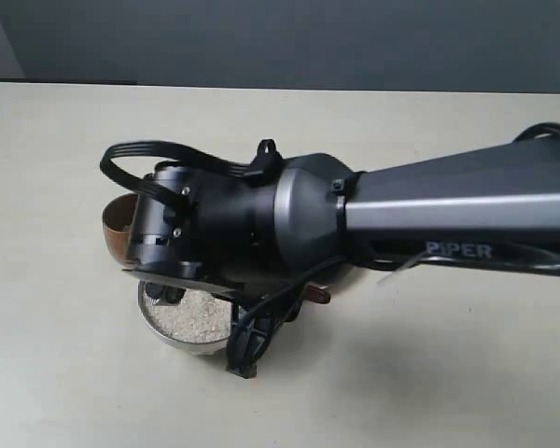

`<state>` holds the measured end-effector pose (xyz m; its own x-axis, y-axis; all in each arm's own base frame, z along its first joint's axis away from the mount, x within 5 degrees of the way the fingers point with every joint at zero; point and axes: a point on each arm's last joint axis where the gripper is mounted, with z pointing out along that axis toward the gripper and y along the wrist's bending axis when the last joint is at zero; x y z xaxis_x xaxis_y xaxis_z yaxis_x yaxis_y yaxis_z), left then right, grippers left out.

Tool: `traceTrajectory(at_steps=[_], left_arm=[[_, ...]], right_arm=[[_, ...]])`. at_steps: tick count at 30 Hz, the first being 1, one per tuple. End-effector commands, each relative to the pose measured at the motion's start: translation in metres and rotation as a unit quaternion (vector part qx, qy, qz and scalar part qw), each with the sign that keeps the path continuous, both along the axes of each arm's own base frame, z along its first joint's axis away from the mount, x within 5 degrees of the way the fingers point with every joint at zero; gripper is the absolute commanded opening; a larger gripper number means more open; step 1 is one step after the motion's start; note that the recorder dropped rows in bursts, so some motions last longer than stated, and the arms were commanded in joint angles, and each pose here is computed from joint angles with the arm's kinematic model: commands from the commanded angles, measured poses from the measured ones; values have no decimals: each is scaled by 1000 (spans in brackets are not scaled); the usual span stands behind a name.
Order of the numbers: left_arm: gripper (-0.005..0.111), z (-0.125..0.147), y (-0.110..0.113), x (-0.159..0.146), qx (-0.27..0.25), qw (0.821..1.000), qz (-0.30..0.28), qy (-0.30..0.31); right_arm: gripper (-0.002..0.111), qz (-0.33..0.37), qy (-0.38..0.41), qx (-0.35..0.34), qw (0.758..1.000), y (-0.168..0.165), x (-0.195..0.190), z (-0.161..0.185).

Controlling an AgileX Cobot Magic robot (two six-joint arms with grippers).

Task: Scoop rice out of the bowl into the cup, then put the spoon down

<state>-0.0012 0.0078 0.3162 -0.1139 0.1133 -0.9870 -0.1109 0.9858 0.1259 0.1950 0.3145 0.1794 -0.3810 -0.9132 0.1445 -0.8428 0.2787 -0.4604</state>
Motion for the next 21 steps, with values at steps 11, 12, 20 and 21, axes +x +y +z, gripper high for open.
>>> traceTrajectory(at_steps=[11, 12, 20, 21], left_arm=[[0, 2, 0, -1, 1, 1000, 1, -5], [0, 2, 0, -1, 1, 1000, 1, -5], [0, 2, 0, -1, 1, 1000, 1, -5], [0, 2, 0, -1, 1, 1000, 1, -5]], right_arm=[[-1, -12, -51, -41, 998, -32, -7, -3], [-1, -7, -57, -43, 997, -32, -6, -3], [-1, 11, -65, -46, 997, -28, -11, -2], [-1, 9, -59, -45, 997, -28, -12, -2]])
